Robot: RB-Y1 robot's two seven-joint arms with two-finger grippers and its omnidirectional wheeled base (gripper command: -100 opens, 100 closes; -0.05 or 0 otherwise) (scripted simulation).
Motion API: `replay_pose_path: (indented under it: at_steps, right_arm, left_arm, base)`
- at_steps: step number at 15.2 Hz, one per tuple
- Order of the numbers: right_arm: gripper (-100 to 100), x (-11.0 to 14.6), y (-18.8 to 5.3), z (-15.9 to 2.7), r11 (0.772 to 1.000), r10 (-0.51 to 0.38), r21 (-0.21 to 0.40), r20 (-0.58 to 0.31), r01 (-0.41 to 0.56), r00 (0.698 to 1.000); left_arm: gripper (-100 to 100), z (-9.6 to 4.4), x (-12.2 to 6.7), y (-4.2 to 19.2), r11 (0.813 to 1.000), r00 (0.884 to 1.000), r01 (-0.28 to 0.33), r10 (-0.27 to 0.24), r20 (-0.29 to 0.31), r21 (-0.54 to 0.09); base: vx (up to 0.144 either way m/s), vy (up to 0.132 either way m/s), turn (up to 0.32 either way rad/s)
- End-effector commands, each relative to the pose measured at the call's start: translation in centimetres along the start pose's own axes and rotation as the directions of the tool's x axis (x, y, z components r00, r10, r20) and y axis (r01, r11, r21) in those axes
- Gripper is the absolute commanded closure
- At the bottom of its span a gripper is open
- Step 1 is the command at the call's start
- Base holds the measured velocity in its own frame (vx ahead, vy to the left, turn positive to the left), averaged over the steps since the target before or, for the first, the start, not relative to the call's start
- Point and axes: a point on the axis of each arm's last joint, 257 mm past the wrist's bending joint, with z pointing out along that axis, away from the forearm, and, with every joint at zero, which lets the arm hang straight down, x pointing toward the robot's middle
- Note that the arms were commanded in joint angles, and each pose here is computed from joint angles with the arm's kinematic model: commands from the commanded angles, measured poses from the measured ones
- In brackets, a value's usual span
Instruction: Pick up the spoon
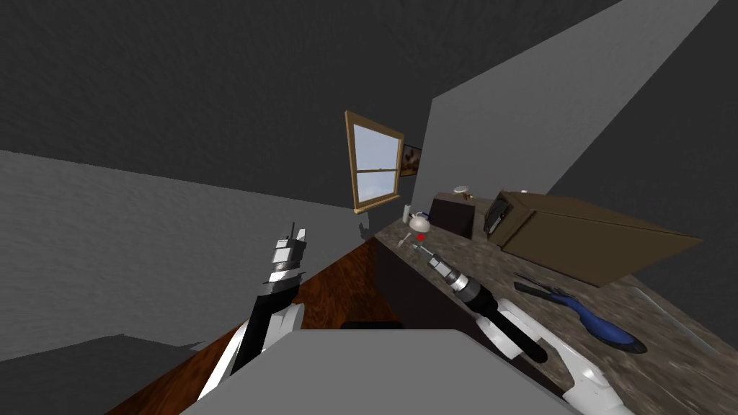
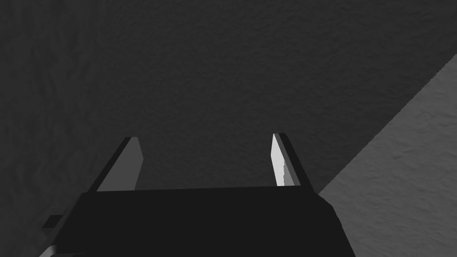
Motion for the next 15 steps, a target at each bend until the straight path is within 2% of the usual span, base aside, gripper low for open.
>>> replay_pose_path:
  at_steps: [1,2,3,5,6,7,8,10,11,12,13,15]
  right_arm:
    - [-100,1.0,-1.8,-0.7,0.999,-0.043,0.028,-0.067,0.045,0.997]
    - [-100,1.0,-1.8,-0.7,0.999,-0.044,0.028,-0.067,0.046,0.997]
    - [-100,1.8,-3.5,-1.7,0.995,-0.077,0.057,-0.124,0.085,0.989]
    - [-100,1.8,-3.6,-1.8,0.994,-0.088,0.056,-0.139,0.096,0.986]
    - [-100,2.5,-5.4,-2.9,0.987,-0.119,0.083,-0.197,0.137,0.973]
    - [-100,2.4,-5.5,-3.1,0.986,-0.129,0.081,-0.211,0.149,0.969]
    - [-100,3.1,-7.1,-4.2,0.978,-0.153,0.101,-0.262,0.185,0.953]
    - [-100,2.9,-7.4,-4.5,0.974,-0.167,0.101,-0.284,0.202,0.944]
    - [-100,3.3,-9.2,-5.9,0.962,-0.191,0.122,-0.343,0.245,0.92]
    - [-100,3.2,-9.3,-6.0,0.959,-0.2,0.118,-0.356,0.256,0.913]
    - [-100,3.6,-10.6,-7.2,0.948,-0.22,0.126,-0.405,0.292,0.887]
    - [-100,3.3,-11.2,-7.8,0.942,-0.229,0.131,-0.426,0.31,0.875]
  left_arm:
    - [0,0.0,0.0,0.0,1.0,1.0,0.0,0.0,0.0,0.0]
    - [0,0.0,0.0,0.0,1.0,1.0,0.0,0.0,0.0,0.0]
    - [0,0.0,0.0,0.0,1.0,1.0,0.0,0.0,0.0,0.0]
    - [0,0.0,0.0,0.0,1.0,1.0,0.0,0.0,0.0,0.0]
    - [0,0.0,0.0,0.0,1.0,1.0,0.0,0.0,0.0,0.0]
    - [0,0.0,0.0,0.0,1.0,1.0,0.0,0.0,0.0,0.0]
    - [0,0.0,0.0,0.0,1.0,1.0,0.0,0.0,0.0,0.0]
    - [0,0.0,0.0,0.0,1.0,1.0,0.0,0.0,0.0,0.0]
    - [0,0.0,0.0,0.0,1.0,1.0,0.0,0.0,0.0,0.0]
    - [0,0.0,0.0,0.0,1.0,1.0,0.0,0.0,0.0,0.0]
    - [0,0.0,0.0,0.0,1.0,1.0,0.0,0.0,0.0,0.0]
    - [0,0.0,0.0,0.0,1.0,1.0,0.0,0.0,0.0,0.0]
  base:
    - [0.092,0.088,0.06]
    - [0.061,0.057,0.011]
    - [0.055,0.059,0.048]
    - [0.056,0.048,0.035]
    - [0.063,0.043,0.047]
    - [0.065,0.048,0.049]
    - [0.084,0.078,0.086]
    - [0.08,0.074,0.041]
    - [0.066,0.066,0.054]
    - [0.066,0.067,0.055]
    - [0.088,0.074,0.075]
    - [0.083,0.063,0.032]
